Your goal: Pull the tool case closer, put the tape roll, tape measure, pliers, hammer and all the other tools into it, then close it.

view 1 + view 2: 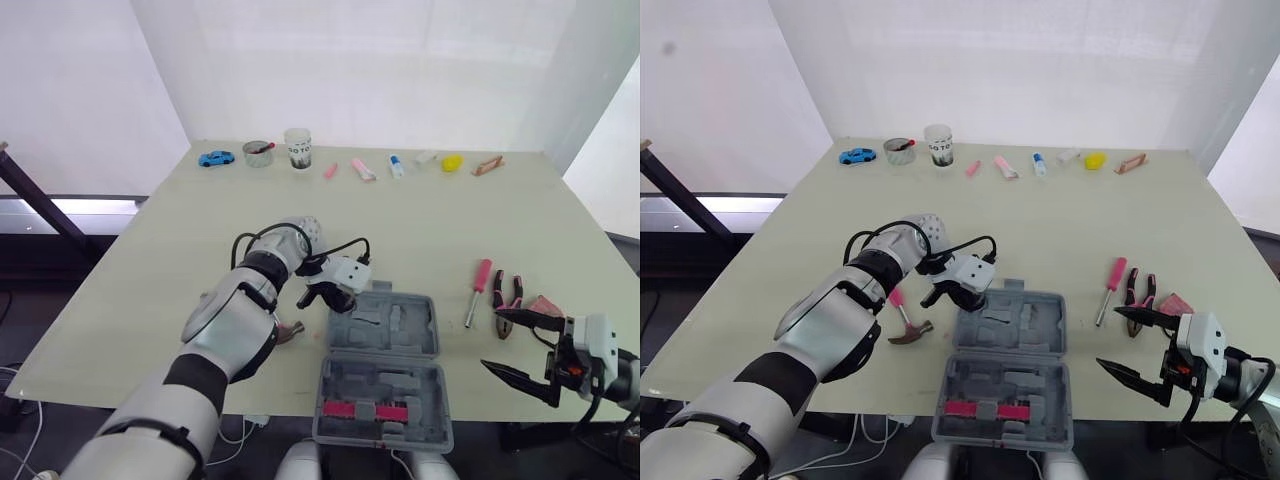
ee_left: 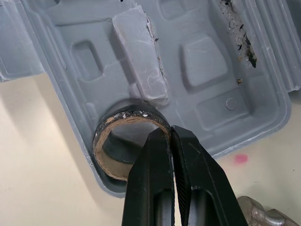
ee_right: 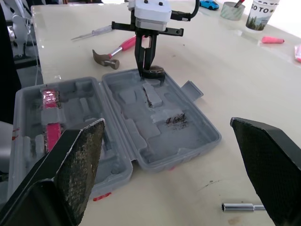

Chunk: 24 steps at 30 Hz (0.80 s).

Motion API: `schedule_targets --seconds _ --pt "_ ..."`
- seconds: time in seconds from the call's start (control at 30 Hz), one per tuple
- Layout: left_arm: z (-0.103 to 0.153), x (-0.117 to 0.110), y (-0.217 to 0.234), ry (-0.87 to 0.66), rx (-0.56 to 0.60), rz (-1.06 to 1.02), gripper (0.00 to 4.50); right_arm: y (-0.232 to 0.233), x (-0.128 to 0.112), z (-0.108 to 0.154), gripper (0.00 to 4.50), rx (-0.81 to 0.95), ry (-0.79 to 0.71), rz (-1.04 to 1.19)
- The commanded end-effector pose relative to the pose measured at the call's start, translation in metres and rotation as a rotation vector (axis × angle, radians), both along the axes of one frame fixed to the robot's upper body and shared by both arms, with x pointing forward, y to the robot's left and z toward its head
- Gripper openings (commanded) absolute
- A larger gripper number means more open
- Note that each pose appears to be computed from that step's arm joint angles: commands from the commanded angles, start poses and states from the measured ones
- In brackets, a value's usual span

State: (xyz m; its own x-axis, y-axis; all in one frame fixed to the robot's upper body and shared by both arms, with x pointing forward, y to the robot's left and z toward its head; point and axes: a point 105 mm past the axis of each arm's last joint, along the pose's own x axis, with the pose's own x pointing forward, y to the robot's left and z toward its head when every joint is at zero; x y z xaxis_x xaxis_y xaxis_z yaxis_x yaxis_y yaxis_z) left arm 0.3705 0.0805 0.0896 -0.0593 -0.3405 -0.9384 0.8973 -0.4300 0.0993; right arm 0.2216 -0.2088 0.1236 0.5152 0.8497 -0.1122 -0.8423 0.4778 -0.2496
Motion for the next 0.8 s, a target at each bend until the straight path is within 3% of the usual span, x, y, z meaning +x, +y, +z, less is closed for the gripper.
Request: schedule_targets --seconds 0.03,0.57,0.8 --pt "0.008 0.003 -0.005 -0.019 -0.035 -0.001 0.03 0.000 0.001 0.005 4.50 0.004 -0.037 -0.003" --pt "0.010 0.005 -0.001 0.011 -0.069 0.063 0.03 0.001 -0.007 -0.005 4.50 -0.025 -0.015 0.006" --pt "0.004 0.001 -0.002 0.056 -0.114 0.100 0.03 0.006 -0.005 0.006 4.50 0.040 -0.039 0.000"
